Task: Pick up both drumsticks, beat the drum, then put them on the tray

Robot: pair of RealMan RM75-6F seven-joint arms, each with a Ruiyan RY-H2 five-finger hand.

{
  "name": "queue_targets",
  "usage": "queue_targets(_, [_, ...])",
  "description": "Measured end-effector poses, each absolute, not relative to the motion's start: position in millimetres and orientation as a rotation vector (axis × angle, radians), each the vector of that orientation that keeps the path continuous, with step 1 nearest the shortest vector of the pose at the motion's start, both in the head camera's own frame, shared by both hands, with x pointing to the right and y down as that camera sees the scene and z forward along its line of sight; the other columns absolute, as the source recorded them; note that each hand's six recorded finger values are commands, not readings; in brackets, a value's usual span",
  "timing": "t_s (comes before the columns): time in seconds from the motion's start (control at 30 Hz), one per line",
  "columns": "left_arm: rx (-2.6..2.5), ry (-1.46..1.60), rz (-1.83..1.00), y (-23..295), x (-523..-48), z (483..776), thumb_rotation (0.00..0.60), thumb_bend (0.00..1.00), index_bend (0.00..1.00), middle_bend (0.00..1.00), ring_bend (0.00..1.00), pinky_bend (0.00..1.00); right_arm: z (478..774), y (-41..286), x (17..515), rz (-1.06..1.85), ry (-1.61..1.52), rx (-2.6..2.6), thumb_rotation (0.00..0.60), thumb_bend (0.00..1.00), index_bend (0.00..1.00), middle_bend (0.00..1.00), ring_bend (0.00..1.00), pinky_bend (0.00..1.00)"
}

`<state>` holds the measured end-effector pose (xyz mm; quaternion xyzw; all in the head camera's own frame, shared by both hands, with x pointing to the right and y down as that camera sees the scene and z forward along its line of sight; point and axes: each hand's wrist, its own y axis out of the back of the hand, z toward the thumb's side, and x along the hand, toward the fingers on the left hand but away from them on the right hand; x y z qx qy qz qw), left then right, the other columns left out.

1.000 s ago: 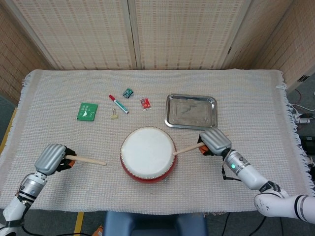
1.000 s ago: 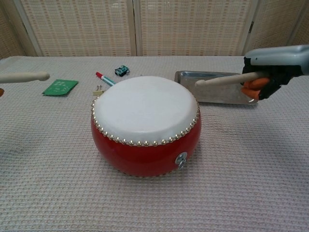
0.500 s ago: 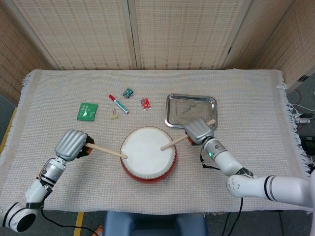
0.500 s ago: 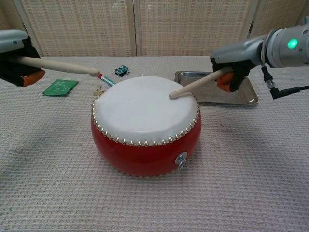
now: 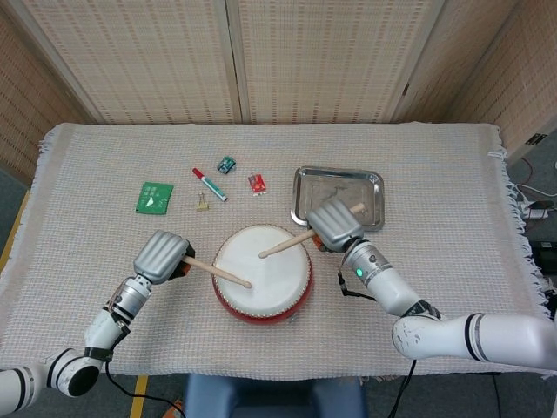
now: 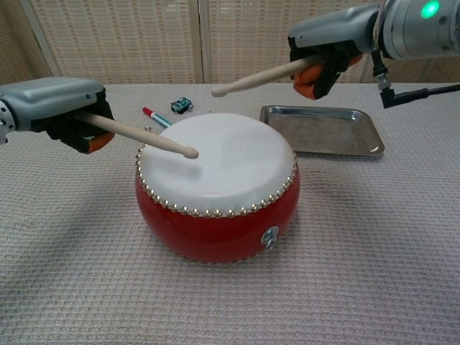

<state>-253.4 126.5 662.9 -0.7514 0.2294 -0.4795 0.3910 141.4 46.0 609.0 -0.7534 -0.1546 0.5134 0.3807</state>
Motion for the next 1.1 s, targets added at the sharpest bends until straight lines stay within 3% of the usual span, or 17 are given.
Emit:
queue_targets(0.2, [-1.843,0.549,-1.28,128.1,-250.2,680.2,0.6,0.68,1.0,1.0,1.0,1.0,614.2,47.9,149.5,1.322,-0.391,-1.936,0.6,0.75,1.0,1.0,1.0,1.0])
queue_targets(0.53, [-1.907,0.793,-1.211,100.9,-266.5,627.1,0.6,0.68,1.0,1.0,1.0,1.0,672.2,66.5,167.4,1.462,-0.201,-1.821,0.6,0.75,1.0,1.0,1.0,1.0])
queue_targets(0.63, [-1.92,0.78,-1.207,102.9,-263.2,628.9,0.6,0.68,1.0,1.0,1.0,1.0,665.0,63.4,160.9,1.44,-0.243,-1.841,0.6,0.75,1.0,1.0,1.0,1.0])
queue_targets(0.9, [-1.913,0.607,-1.267,127.4,-245.8,672.5,0.6,0.68,1.0,1.0,1.0,1.0,599.7,40.8,144.5,1.262,-0.454,-1.942,0.6,0.75,1.0,1.0,1.0,1.0])
queue_targets(1.1, [-1.872,0.638,-1.271,121.3,-249.1,668.1,0.6,0.68,1.0,1.0,1.0,1.0,614.4,43.5,152.7,1.3,-0.411,-1.937,0.6,0.75,1.0,1.0,1.0,1.0])
